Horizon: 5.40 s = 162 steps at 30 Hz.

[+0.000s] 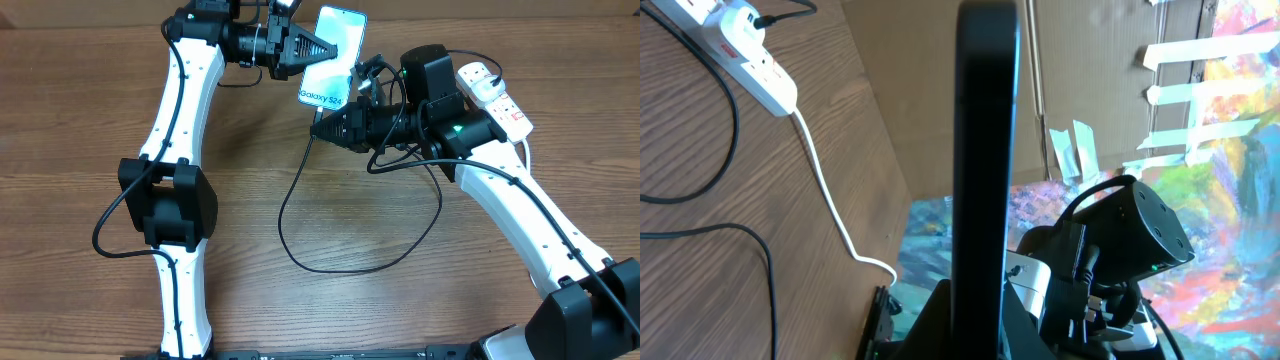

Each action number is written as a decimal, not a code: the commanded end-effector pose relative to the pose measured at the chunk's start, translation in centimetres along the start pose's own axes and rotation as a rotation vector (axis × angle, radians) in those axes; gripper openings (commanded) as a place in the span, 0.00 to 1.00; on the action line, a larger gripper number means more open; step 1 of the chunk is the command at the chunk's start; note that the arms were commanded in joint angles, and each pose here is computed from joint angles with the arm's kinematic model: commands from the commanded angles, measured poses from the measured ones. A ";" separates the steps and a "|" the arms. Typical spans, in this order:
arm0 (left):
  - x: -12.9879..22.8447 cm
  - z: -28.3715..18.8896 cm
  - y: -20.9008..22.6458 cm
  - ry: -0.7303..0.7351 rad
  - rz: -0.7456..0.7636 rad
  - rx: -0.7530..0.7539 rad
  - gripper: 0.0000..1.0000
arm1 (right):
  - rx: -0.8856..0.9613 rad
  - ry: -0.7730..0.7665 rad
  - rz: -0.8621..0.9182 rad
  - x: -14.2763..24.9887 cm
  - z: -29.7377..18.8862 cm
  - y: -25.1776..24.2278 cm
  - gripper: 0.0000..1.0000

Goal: Plug charger to phone and switch on socket

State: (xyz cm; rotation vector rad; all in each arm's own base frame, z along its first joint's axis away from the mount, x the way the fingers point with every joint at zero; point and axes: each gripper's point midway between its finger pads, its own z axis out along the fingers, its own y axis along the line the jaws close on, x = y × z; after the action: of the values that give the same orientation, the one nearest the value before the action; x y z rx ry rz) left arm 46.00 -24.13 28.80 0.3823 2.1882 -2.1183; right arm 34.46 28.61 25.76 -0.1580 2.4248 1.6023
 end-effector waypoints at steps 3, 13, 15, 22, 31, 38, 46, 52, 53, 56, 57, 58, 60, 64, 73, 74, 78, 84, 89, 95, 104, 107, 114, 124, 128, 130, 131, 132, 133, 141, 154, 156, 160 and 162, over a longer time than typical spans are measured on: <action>1.0 0.5 -4.5 0.032 0.086 0.067 0.04 | 0.030 -0.082 -0.050 -2.3 -1.2 -0.3 0.04; 1.0 0.5 -4.5 0.031 0.108 0.067 0.04 | 0.020 -0.091 -0.040 -2.8 -2.1 -0.6 0.04; 1.0 0.5 -4.5 0.031 0.108 0.067 0.04 | 0.013 -0.093 -0.036 -2.9 -2.4 -0.7 0.04; 1.0 0.6 -4.5 0.031 0.119 0.068 0.04 | 0.006 -0.090 -0.036 -2.9 -2.5 -0.6 0.04; 1.2 0.6 -4.5 0.032 0.103 0.068 0.04 | 0.004 -0.098 -0.045 -3.1 -2.6 -0.5 0.04; 1.2 0.6 -4.4 0.032 0.095 0.067 0.04 | 0.029 -0.123 -0.046 -3.6 -2.7 -1.0 0.06; 0.7 -0.2 -3.6 0.003 0.118 0.019 0.04 | 0.066 -0.138 -0.027 -3.8 -2.7 -1.7 0.34; -0.9 -2.9 2.7 -0.110 0.039 -0.342 0.04 | 0.197 -0.117 0.036 -2.5 -2.9 -4.7 0.68; -0.9 -3.3 3.8 -0.119 0.026 -0.408 0.04 | 0.230 -0.116 0.048 -2.2 -3.1 -5.4 0.72; -0.1 -4.8 7.1 -0.123 -0.024 -0.611 0.04 | 0.336 -0.118 0.092 -1.5 -3.6 -7.5 0.83; 0.3 -5.0 7.8 -0.111 -0.028 -0.654 0.04 | 0.380 -0.122 0.111 -1.3 -3.9 -8.3 0.86; 0.7 -5.2 8.6 -0.098 -0.036 -0.699 0.04 | 0.426 -0.126 0.129 -1.1 -4.2 -9.1 0.90; 1.5 -5.5 10.0 -0.072 -0.051 -0.788 0.04 | 0.515 -0.133 0.162 -0.6 -5.0 -10.7 0.93; 2.5 -5.4 12.5 -0.034 -0.079 -0.893 0.04 | 0.610 -0.124 0.201 0.4 -5.9 -12.2 0.94; 3.6 -3.8 17.7 0.043 -0.144 -0.919 0.04 | 0.626 -0.098 0.227 1.3 -6.0 -12.5 0.94; 3.8 -3.7 18.3 0.052 -0.156 -0.919 0.04 | 0.627 -0.097 0.228 1.3 -6.0 -12.5 0.94; 5.0 -2.2 20.0 0.113 -0.195 -0.859 0.04 | 0.634 -0.102 0.226 1.3 -6.1 -12.6 0.94; 6.2 -1.0 21.8 0.176 -0.195 -0.839 0.04 | 0.652 -0.105 0.229 1.3 -6.2 -13.1 0.95; 6.2 -0.9 22.7 0.186 -0.186 -0.863 0.04 | 0.653 -0.104 0.230 1.3 -6.2 -13.1 0.95; 6.5 -1.6 25.0 0.189 -0.209 -0.920 0.04 | 0.653 -0.104 0.230 1.3 -6.2 -13.1 0.95; 5.1 -1.4 25.9 0.108 -0.247 -0.924 0.04 | 0.654 -0.102 0.231 1.4 -6.2 -13.1 0.95; 5.2 -1.2 25.9 0.113 -0.244 -0.926 0.06 | 0.653 -0.104 0.230 1.3 -6.2 -13.1 0.95; 5.5 -2.1 26.5 0.121 -0.247 -0.998 0.18 | 0.654 -0.102 0.232 1.4 -6.2 -13.1 0.95; 6.3 -4.1 27.5 0.142 -0.263 -1.126 0.27 | 0.656 -0.099 0.235 1.5 -6.3 -13.2 0.95; 6.6 -4.8 27.7 0.151 -0.269 -1.168 0.29 | 0.657 -0.098 0.235 1.5 -6.3 -13.2 0.95; 6.7 -5.1 27.8 0.154 -0.270 -1.189 0.36 | 0.658 -0.099 0.235 1.5 -6.3 -13.2 0.96; 6.8 -5.2 27.8 0.157 -0.272 -1.195 0.39 | 0.666 -0.101 0.236 1.5 -6.4 -13.3 0.96; 6.8 -5.2 27.8 0.158 -0.275 -1.194 0.42 | 0.677 -0.103 0.237 1.5 -6.5 -13.5 0.98; 6.8 -5.3 27.7 0.158 -0.279 -1.191 0.44 | 0.688 -0.104 0.238 1.6 -6.6 -13.6 1.00; 3.8 -7.1 21.7 0.058 -0.209 -1.186 0.50 | 0.710 -0.103 0.245 1.8 -6.9 -13.9 1.00; 2.6 -10.5 -5.2 -0.312 0.219 -1.130 1.00 | 0.729 -0.066 0.280 3.0 -7.2 -14.2 1.00; 4.6 -11.1 -8.2 -0.337 0.244 -1.142 1.00 | 0.727 -0.053 0.291 3.3 -7.1 -14.2 1.00; 8.6 -12.4 -11.8 -0.373 0.245 -1.197 0.99 | 0.721 -0.026 0.312 4.1 -7.1 -14.1 1.00; 10.3 -12.7 -13.1 -0.380 0.242 -1.200 0.99 | 0.721 -0.016 0.321 4.3 -7.1 -14.1 1.00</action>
State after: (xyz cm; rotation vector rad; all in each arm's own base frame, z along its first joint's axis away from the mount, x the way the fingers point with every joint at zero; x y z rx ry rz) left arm 35.30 -11.09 40.18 0.1384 2.4560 -0.5042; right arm 32.19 16.44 14.40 0.3866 2.9456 0.6828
